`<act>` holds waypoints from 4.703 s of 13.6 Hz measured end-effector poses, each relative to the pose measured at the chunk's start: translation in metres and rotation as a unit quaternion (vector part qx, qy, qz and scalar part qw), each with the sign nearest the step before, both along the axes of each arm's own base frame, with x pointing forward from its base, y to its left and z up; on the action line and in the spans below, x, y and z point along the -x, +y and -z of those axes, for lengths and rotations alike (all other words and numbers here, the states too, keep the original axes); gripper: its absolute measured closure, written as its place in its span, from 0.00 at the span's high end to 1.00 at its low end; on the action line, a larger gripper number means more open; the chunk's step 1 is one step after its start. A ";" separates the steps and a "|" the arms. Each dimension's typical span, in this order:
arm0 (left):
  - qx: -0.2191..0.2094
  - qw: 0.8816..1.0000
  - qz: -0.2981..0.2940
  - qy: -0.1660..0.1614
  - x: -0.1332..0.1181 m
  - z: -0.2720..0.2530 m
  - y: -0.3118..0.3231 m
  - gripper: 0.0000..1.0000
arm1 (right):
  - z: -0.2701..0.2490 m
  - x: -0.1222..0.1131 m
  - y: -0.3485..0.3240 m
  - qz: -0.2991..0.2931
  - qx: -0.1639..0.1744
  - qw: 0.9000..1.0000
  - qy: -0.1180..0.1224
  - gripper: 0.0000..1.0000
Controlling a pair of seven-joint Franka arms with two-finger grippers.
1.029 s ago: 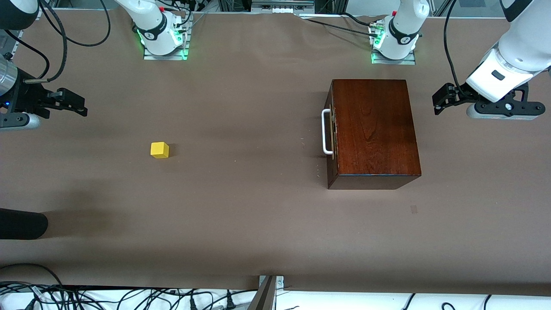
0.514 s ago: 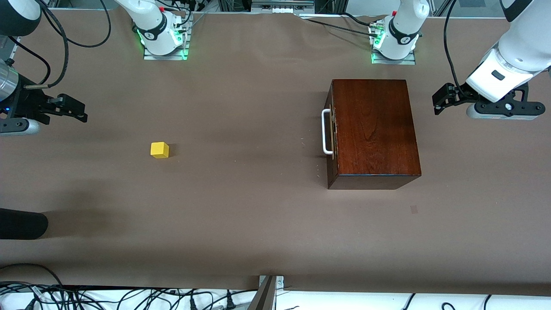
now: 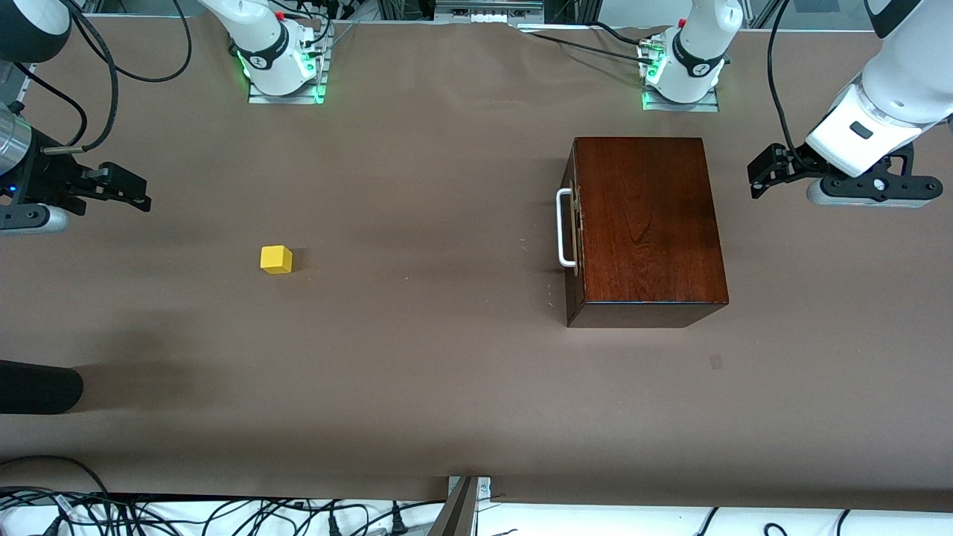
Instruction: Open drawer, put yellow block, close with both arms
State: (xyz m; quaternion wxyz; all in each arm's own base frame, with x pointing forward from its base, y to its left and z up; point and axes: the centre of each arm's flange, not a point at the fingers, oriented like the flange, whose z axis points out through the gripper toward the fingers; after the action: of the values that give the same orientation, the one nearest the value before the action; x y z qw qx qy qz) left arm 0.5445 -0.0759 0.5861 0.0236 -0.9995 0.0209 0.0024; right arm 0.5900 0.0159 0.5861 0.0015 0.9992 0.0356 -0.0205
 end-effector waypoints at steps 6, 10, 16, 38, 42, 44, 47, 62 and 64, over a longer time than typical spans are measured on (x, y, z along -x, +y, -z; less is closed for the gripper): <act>0.000 1.000 0.000 0.000 0.000 0.000 0.000 1.00 | 0.000 0.000 0.000 0.000 0.000 1.000 0.000 1.00; 0.000 1.000 0.000 0.000 0.000 0.000 -0.001 1.00 | -0.002 0.000 0.000 0.000 0.000 1.000 -0.001 1.00; 0.000 1.000 0.001 0.000 0.000 0.000 -0.001 1.00 | -0.002 0.000 0.000 0.000 0.000 1.000 -0.002 1.00; -0.004 0.999 0.034 0.025 0.008 0.006 -0.038 1.00 | -0.003 0.000 0.001 -0.001 0.000 1.000 -0.001 1.00; 0.011 0.994 0.093 0.050 0.015 0.027 -0.107 1.00 | -0.003 0.000 0.001 -0.001 0.000 1.000 -0.002 1.00; 0.054 0.989 0.117 0.078 0.021 0.044 -0.147 1.00 | -0.003 0.000 0.002 -0.001 0.000 1.000 -0.002 1.00; 0.108 0.978 0.148 0.098 0.015 0.053 -0.197 1.00 | -0.004 0.000 0.002 -0.002 0.000 1.000 -0.002 1.00; 0.011 0.974 0.212 0.080 -0.002 0.161 -0.315 1.00 | -0.004 0.000 0.002 -0.002 0.000 1.000 -0.002 1.00; -0.014 0.986 0.145 0.081 -0.007 0.181 -0.312 1.00 | -0.004 0.000 0.002 -0.002 0.000 1.000 -0.002 1.00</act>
State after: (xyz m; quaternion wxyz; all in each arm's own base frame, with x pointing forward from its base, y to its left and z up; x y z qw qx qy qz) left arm 0.5519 -0.3877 0.4056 0.0363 -0.9820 0.1670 0.0800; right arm 0.5895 0.0180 0.5903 0.0012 0.9991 0.0374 -0.0184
